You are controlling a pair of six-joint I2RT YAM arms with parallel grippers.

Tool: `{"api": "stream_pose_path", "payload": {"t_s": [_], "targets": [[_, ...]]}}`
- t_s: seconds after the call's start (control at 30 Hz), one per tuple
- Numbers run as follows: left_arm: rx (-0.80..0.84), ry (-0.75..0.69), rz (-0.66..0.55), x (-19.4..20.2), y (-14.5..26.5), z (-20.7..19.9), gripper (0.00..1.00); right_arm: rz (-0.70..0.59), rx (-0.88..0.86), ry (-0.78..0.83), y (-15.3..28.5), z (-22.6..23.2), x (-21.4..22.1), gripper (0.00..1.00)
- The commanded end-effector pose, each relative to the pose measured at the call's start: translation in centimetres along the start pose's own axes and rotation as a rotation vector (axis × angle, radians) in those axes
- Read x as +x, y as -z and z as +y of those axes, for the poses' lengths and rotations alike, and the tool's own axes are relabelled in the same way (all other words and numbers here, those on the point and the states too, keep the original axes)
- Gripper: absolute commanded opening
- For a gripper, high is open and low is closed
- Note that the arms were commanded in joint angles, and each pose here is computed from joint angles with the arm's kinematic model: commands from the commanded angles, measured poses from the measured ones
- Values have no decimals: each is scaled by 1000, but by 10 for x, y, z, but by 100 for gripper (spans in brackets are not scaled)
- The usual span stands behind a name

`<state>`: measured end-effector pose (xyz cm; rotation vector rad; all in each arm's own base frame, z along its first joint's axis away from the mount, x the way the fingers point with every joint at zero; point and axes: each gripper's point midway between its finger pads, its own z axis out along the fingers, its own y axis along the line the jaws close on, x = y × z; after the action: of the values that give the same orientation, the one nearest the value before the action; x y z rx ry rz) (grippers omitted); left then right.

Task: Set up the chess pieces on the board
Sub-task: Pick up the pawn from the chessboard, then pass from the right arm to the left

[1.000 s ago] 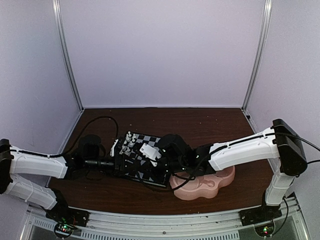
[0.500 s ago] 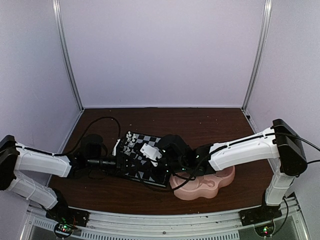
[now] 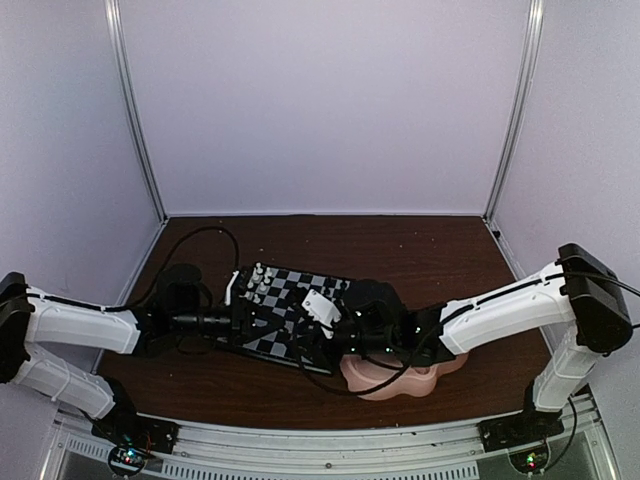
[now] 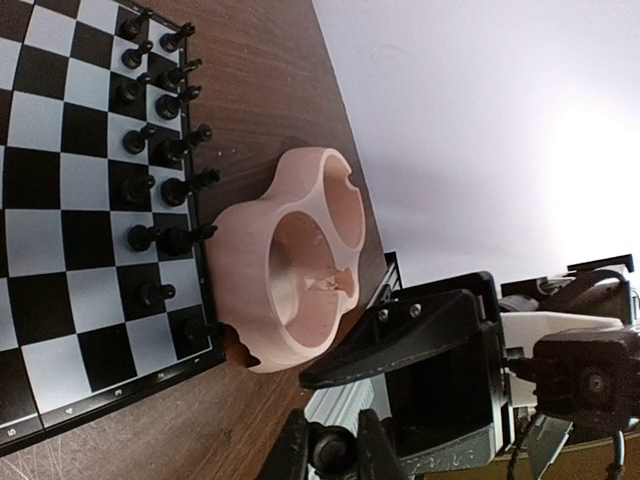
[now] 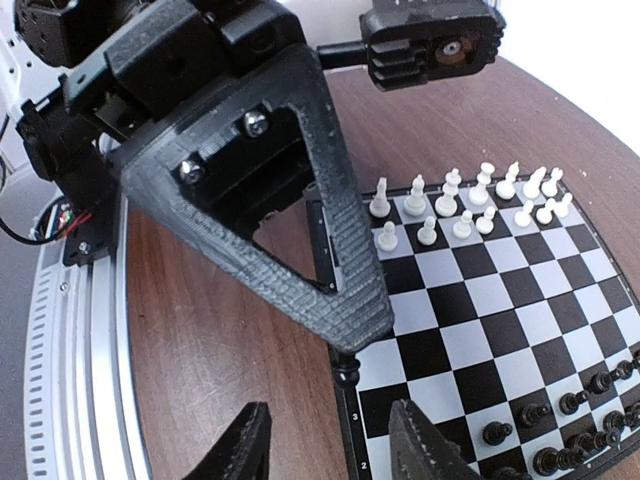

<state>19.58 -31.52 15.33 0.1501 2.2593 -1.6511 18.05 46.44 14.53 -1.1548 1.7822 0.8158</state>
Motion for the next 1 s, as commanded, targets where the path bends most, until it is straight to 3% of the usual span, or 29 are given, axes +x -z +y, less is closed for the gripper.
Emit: {"api": "stream_pose_path", "payload": {"t_s": [0.0,0.57,0.97], "targets": [[136,-45,-45,-19,4,-45,13,-200,-48,-13,20,11,-35,43],[292,31,-46,-31,4,-83,14,-525,-12,-61,55,2,-67,35],[274,24,-55,-29,10,-83,15,-516,0,-75,47,-4,-73,36]]}}
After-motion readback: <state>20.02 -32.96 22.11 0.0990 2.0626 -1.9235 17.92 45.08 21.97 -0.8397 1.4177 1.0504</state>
